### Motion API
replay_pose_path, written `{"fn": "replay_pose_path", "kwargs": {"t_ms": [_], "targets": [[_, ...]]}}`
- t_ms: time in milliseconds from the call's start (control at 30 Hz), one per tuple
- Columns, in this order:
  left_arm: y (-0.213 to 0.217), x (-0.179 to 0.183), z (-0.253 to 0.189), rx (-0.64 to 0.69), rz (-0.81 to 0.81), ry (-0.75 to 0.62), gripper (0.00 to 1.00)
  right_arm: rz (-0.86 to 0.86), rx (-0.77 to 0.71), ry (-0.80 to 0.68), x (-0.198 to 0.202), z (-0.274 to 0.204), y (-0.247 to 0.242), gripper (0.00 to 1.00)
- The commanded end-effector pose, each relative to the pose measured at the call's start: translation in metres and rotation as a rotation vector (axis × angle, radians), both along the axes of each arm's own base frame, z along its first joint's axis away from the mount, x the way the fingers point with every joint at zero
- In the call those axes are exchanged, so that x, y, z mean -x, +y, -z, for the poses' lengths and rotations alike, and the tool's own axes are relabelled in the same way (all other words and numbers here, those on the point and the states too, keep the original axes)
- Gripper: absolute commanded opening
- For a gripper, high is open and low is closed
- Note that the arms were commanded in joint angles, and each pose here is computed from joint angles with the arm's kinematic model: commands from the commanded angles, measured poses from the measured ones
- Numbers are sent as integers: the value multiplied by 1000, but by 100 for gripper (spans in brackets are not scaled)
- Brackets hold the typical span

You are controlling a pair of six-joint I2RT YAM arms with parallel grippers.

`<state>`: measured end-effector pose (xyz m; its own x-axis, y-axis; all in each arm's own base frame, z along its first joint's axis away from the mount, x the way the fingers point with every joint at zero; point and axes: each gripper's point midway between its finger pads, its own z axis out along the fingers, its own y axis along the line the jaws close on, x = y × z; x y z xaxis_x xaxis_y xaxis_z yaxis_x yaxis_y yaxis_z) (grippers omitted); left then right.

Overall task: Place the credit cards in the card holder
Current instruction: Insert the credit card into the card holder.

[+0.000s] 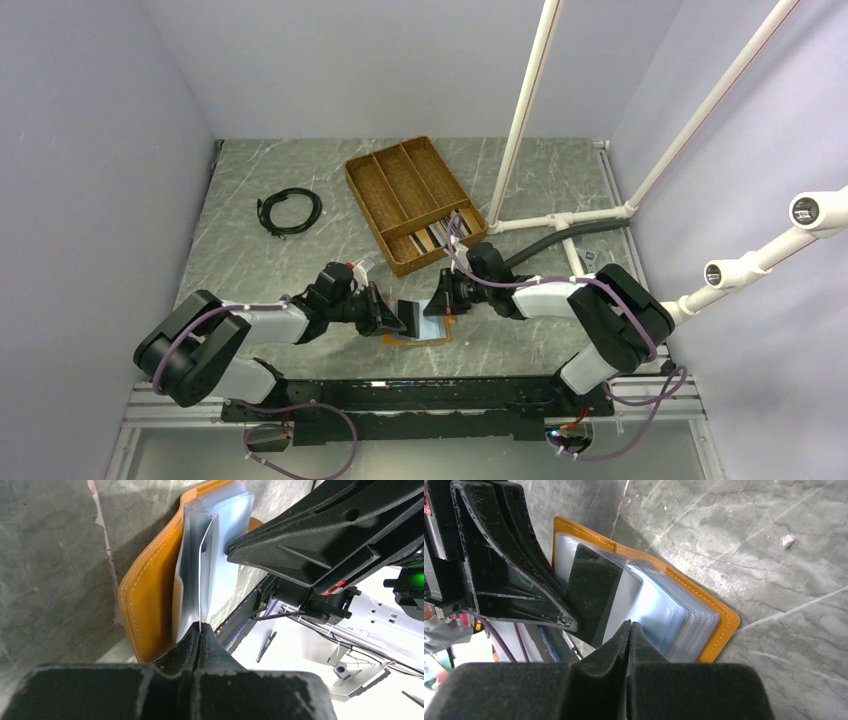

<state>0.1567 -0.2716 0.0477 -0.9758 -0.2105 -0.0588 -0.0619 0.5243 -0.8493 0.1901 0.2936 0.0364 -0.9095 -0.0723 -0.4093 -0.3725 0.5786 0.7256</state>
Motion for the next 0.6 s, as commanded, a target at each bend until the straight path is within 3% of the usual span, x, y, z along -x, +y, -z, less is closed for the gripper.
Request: {"fn": "replay_pose_path", "kwargs": {"t_ms": [0,100,267,400,567], "targets": [[-5,-9,-1,3,-44,-40,0,14,29,30,8,7,-9,0],[-3,-8,5,-24,-49,-38,0,31,84,-5,5,1,-18,0],[1,-6,13,-59,-53,-25,0,41,185,-77,1,-13,-36,20],[0,-6,17,-74,-43,-18,0,15,163,-71,9,-11,-36,37],[-1,-6,18,-81,-49,-28,0,13,138,-39,8,3,-28,36]]}}
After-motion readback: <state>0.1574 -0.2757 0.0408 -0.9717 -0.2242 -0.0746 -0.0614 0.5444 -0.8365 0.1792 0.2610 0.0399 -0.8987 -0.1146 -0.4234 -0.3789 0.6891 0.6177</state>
